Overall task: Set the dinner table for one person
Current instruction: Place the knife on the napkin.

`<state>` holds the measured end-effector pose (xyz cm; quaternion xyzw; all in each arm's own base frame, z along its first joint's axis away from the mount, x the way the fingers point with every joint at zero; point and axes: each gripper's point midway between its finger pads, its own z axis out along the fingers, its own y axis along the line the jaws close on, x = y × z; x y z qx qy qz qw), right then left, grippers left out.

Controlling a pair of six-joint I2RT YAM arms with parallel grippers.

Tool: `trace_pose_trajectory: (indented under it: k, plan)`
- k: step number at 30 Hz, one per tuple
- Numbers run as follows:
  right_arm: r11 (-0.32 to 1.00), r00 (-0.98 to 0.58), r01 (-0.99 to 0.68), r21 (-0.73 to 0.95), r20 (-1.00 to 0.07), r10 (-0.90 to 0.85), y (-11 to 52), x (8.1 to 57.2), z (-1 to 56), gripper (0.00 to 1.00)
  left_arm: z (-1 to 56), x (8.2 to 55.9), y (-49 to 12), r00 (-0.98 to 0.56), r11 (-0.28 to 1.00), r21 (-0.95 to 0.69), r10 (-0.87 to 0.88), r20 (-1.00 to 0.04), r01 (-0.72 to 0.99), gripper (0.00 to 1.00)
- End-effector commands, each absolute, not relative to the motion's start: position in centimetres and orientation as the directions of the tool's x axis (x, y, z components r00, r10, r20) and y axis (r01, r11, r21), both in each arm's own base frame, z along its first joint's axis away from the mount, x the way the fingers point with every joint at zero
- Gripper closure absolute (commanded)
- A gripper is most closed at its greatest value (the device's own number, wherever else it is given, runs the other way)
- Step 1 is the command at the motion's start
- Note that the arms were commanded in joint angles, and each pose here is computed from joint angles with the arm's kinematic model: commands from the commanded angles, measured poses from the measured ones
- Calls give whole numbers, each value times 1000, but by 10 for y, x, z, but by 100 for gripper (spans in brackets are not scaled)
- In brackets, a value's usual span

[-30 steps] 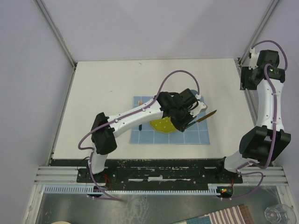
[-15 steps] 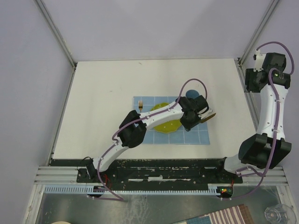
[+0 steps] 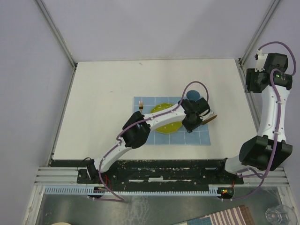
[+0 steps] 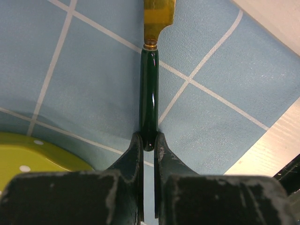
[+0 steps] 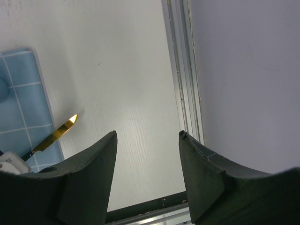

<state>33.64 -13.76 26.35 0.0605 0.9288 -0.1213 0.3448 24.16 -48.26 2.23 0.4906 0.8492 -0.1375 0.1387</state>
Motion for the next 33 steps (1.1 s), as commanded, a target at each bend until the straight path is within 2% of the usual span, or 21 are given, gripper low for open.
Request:
trace_pose_trajectory:
  k: [1,3,6,12,18,21,23,26,29,33]
  plan:
    - [964,-729,208,-166,-684,40,-136,336,272,37,19,244,-504,-498,491,-134,758,-420,861,97]
    - [963,-729,213,-167,-683,42,-136,337,272,37,19,238,-508,-493,470,-166,760,-422,867,95]
    - [965,-730,208,-161,-682,44,-135,337,270,36,25,232,-511,-484,450,-188,758,-438,873,78]
    - [967,-737,206,-150,-674,52,-134,337,263,35,38,233,-509,-468,445,-166,752,-464,880,59]
    - [967,-736,208,-146,-674,57,-133,335,261,31,70,231,-508,-437,416,-161,745,-504,895,55]
    - [977,-733,171,-131,-679,37,-126,332,260,30,123,244,-510,-377,405,-90,715,-589,910,53]
    - [984,-743,134,-119,-669,20,-120,327,257,26,183,259,-511,-293,401,0,668,-684,916,45]
    - [994,-755,46,-97,-655,-29,-105,316,256,25,265,281,-500,-165,443,146,590,-791,884,34]
    - [994,-743,-68,-86,-661,-108,-87,300,260,25,316,294,-472,-103,506,230,546,-832,831,31]
    - [967,-757,-248,-58,-611,-230,-61,265,250,24,331,313,-415,-147,596,262,549,-823,759,31]
